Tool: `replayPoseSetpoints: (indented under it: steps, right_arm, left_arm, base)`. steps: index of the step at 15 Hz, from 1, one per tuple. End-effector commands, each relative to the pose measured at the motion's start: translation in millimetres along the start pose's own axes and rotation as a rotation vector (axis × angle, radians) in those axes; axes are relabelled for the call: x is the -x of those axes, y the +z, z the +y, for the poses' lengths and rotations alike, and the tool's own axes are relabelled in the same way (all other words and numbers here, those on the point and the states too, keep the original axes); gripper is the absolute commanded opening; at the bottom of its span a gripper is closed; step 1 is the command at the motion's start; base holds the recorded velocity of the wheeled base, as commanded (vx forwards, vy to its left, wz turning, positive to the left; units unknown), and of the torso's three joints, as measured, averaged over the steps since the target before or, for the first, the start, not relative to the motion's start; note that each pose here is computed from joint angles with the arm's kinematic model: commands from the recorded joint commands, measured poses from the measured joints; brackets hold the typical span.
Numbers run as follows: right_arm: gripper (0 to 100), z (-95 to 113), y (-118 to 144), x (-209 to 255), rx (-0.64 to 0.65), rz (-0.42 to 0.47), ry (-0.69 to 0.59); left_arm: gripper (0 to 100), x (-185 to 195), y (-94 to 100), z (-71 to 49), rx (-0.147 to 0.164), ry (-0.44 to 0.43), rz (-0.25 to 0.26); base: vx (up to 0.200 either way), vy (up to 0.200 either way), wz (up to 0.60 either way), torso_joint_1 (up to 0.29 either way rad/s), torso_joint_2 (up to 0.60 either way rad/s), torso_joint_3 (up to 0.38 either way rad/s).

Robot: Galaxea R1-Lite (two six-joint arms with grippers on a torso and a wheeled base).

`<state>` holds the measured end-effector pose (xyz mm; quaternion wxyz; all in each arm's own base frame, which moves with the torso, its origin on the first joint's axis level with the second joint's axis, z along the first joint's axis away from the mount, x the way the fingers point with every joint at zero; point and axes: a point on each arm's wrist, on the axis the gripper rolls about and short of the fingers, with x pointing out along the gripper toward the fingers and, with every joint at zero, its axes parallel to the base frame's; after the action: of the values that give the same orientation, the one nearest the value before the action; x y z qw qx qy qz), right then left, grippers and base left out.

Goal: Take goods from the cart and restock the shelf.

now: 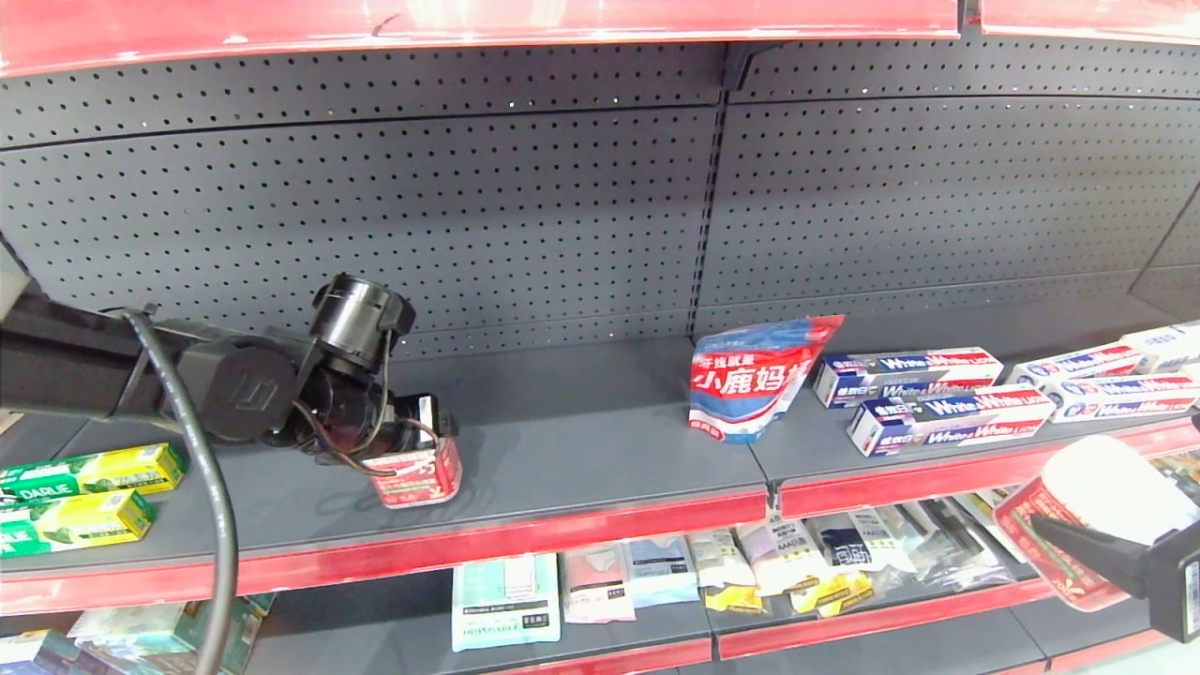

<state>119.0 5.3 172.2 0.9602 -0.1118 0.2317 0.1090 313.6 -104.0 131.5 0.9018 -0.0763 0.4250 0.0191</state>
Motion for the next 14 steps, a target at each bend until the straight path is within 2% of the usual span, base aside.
replayPoseSetpoints:
  steps: [1,7,14]
  right_arm:
    - [0,-0.1,0.3,-0.3,-0.001,0.0,0.001]
    - [0,0.1,-0.3,-0.3,0.0,0.003,0.001]
    - [0,0.0,-0.1,-0.3,0.001,0.001,0.001]
  left_arm:
    - [0,-3.3,-5.9,1.2,-0.007,0.007,0.017]
    - [0,-4.5,-12.3,4.0,-0.014,0.023,0.035]
    - [0,0.9,-12.7,3.0,-0.022,0.013,0.03]
  base:
    - [0.0,0.0,0.0,0.0,0.0,0.0]
    - [0.0,0.0,0.0,0.0,0.0,0.0]
    - [0.0,0.0,0.0,0.0,0.0,0.0]
